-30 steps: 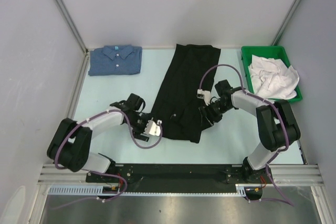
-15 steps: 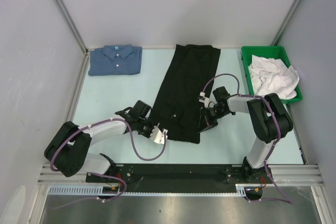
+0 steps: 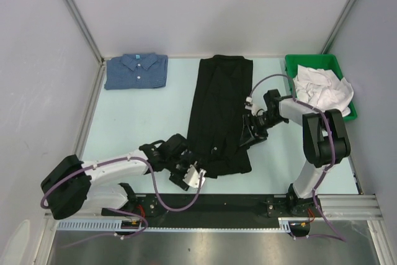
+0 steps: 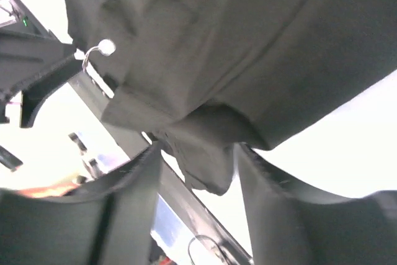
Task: Fold and stack the long sleeve shirts
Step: Fold the shirt
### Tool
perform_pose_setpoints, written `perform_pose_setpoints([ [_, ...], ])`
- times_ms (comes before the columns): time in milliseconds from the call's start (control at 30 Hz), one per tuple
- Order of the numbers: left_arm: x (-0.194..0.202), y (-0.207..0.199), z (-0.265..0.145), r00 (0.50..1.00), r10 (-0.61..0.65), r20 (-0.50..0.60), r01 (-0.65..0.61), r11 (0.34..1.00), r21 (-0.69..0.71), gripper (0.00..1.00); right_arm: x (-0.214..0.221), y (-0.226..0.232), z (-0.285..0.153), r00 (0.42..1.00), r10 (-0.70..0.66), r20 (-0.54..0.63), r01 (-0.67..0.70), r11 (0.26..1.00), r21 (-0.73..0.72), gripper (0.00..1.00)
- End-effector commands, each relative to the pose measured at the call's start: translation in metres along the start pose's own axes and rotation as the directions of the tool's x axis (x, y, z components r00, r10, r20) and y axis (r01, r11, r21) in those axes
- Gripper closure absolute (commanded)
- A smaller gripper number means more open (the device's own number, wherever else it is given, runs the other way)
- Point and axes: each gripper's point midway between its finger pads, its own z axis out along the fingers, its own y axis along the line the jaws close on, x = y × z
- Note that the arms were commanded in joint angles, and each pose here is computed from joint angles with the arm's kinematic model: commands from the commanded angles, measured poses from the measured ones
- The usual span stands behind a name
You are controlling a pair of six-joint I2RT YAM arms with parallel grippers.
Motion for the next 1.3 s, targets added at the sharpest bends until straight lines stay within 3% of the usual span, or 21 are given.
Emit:
perform_pose_setpoints([
  [0, -0.012, 0.0, -0.026, 0.993, -0.118, 0.028, 0.119, 0.992, -0.039, 0.1, 0.01, 0.014, -0.043, 0.99, -0.137, -0.033, 0.138, 0.99, 0.036, 0.39],
  [67, -0.017, 0.018, -0.046, 0.987, -0.15, 0.055, 0.156, 0.981, -0.118, 0.02, 0.001, 0.013, -0.065, 0.962, -0.272, -0.003, 0.271, 0.958, 0.099, 0.36],
  [167, -0.026, 0.055, -0.089, 0.973, -0.195, 0.128, 0.223, 0.935, -0.276, 0.0, -0.033, 0.019, -0.105, 0.834, -0.536, 0.131, 0.485, 0.825, 0.29, 0.26],
  [200, -0.032, 0.068, -0.105, 0.962, -0.217, 0.167, 0.262, 0.905, -0.334, 0.0, -0.054, 0.039, -0.124, 0.707, -0.672, 0.218, 0.574, 0.726, 0.378, 0.15],
  [267, -0.046, 0.087, -0.115, 0.951, -0.192, 0.241, 0.277, 0.876, -0.394, 0.01, -0.063, 0.046, -0.123, 0.589, -0.76, 0.274, 0.627, 0.644, 0.438, 0.02],
  [300, -0.051, 0.088, -0.112, 0.938, -0.209, 0.278, 0.307, 0.872, -0.381, 0.0, -0.094, 0.061, -0.138, 0.431, -0.836, 0.339, 0.637, 0.548, 0.542, 0.0],
  [333, -0.059, 0.096, -0.112, 0.935, -0.176, 0.308, 0.292, 0.875, -0.387, 0.01, -0.098, 0.074, -0.137, 0.371, -0.852, 0.37, 0.627, 0.524, 0.577, 0.01],
  [367, -0.064, 0.097, -0.109, 0.938, -0.142, 0.317, 0.26, 0.892, -0.371, 0.01, -0.097, 0.071, -0.125, 0.365, -0.846, 0.389, 0.615, 0.532, 0.582, 0.03],
  [400, -0.072, 0.104, -0.112, 0.943, -0.118, 0.311, 0.237, 0.894, -0.379, 0.0, -0.094, 0.078, -0.12, 0.311, -0.882, 0.355, 0.666, 0.469, 0.58, 0.0],
  [433, -0.06, 0.097, -0.098, 0.945, -0.19, 0.267, 0.272, 0.91, -0.313, 0.0, -0.078, 0.082, -0.105, 0.259, -0.925, 0.279, 0.77, 0.372, 0.519, 0.01],
  [467, -0.056, 0.093, -0.093, 0.956, -0.174, 0.235, 0.235, 0.934, -0.268, 0.01, -0.068, 0.08, -0.098, 0.092, -0.983, 0.158, 0.864, 0.158, 0.478, 0.0],
  [500, -0.048, 0.081, -0.092, 0.952, -0.23, 0.2, 0.267, 0.946, -0.183, 0.01, -0.036, 0.077, -0.084, 0.138, -0.979, 0.148, 0.921, 0.182, 0.344, 0.05],
  [567, -0.036, 0.072, -0.084, 0.941, -0.28, 0.192, 0.304, 0.946, -0.109, 0.01, -0.006, 0.063, -0.07, 0.11, -0.988, 0.112, 0.962, 0.134, 0.239, 0.14],
  [600, -0.03, 0.061, -0.081, 0.927, -0.312, 0.206, 0.332, 0.941, -0.07, 0.01, 0.023, 0.049, -0.056, 0.031, -0.997, 0.075, 0.987, 0.042, 0.156, 0.22],
  [667, -0.023, 0.049, -0.077, 0.949, -0.255, 0.186, 0.269, 0.961, -0.057, 0.03, 0.04, 0.044, -0.052, -0.103, -0.993, 0.06, 0.98, -0.091, 0.175, 0.27],
  [700, -0.014, 0.035, -0.069, 0.952, -0.259, 0.165, 0.268, 0.963, -0.037, 0.03, 0.034, 0.042, -0.051, -0.254, -0.967, 0.032, 0.946, -0.241, 0.219, 0.33],
  [733, -0.011, 0.029, -0.066, 0.955, -0.25, 0.161, 0.258, 0.966, -0.031, 0.04, 0.05, 0.025, -0.035, -0.275, -0.961, 0.025, 0.943, -0.264, 0.204, 0.35],
  [800, -0.004, 0.015, -0.06, 0.958, -0.247, 0.144, 0.25, 0.968, 0.001, 0.04, 0.045, 0.027, -0.029, -0.449, -0.893, 0.002, 0.864, -0.434, 0.254, 0.37],
  [933, 0.004, 0.001, -0.053, 0.942, -0.319, 0.101, 0.313, 0.947, 0.076, 0.06, 0.062, 0.023, -0.005, -0.534, -0.843, 0.061, 0.838, -0.519, 0.169, 0.37],
  [1133, 0.008, -0.001, -0.052, 0.917, -0.388, 0.086, 0.38, 0.92, 0.095, 0.06, 0.063, 0.011, 0.015, -0.598, -0.798, 0.069, 0.799, -0.588, 0.127, 0.39],
  [1267, 0.008, -0.006, -0.053, 0.915, -0.395, 0.081, 0.387, 0.917, 0.1, 0.07, 0.075, 0.02, 0.018, -0.616, -0.779, 0.115, 0.788, -0.611, 0.08, 0.52],
])
